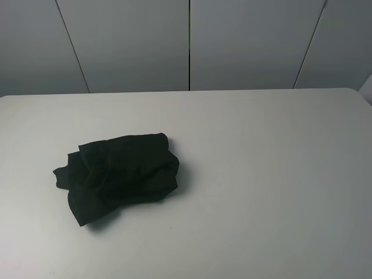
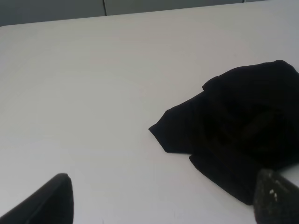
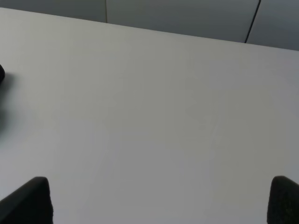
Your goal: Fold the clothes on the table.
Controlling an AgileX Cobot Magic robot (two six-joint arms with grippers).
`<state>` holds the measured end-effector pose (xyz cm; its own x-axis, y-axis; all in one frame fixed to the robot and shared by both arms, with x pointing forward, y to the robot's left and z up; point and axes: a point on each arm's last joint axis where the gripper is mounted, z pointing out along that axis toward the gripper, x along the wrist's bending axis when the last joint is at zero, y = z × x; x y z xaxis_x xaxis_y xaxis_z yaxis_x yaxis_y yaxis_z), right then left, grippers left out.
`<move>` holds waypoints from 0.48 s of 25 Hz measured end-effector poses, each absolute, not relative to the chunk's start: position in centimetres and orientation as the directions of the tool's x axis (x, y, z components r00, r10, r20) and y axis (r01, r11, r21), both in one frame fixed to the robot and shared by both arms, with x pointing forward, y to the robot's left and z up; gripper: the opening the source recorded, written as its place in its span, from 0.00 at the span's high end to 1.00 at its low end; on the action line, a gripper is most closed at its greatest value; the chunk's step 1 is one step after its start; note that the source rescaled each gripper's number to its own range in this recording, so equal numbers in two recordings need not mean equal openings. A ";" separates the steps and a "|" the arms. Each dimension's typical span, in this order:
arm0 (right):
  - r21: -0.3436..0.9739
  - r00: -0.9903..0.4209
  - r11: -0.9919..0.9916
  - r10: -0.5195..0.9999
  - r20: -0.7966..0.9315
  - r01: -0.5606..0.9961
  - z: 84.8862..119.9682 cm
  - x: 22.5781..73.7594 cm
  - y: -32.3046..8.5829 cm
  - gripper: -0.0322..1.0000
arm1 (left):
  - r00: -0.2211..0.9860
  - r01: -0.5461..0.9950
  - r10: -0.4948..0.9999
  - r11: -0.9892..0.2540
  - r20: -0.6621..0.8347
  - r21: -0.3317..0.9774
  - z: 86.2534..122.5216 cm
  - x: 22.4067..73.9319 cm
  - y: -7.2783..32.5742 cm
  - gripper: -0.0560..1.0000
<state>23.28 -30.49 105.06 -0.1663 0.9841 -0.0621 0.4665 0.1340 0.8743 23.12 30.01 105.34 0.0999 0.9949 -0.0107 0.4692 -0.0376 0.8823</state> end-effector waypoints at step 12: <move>0.875 -0.147 0.118 0.988 -0.054 0.470 105.1 23.3 -30.5 0.00 | 0.100 0.469 0.995 -0.038 -0.011 0.882 105.3 23.1 30.0 0.00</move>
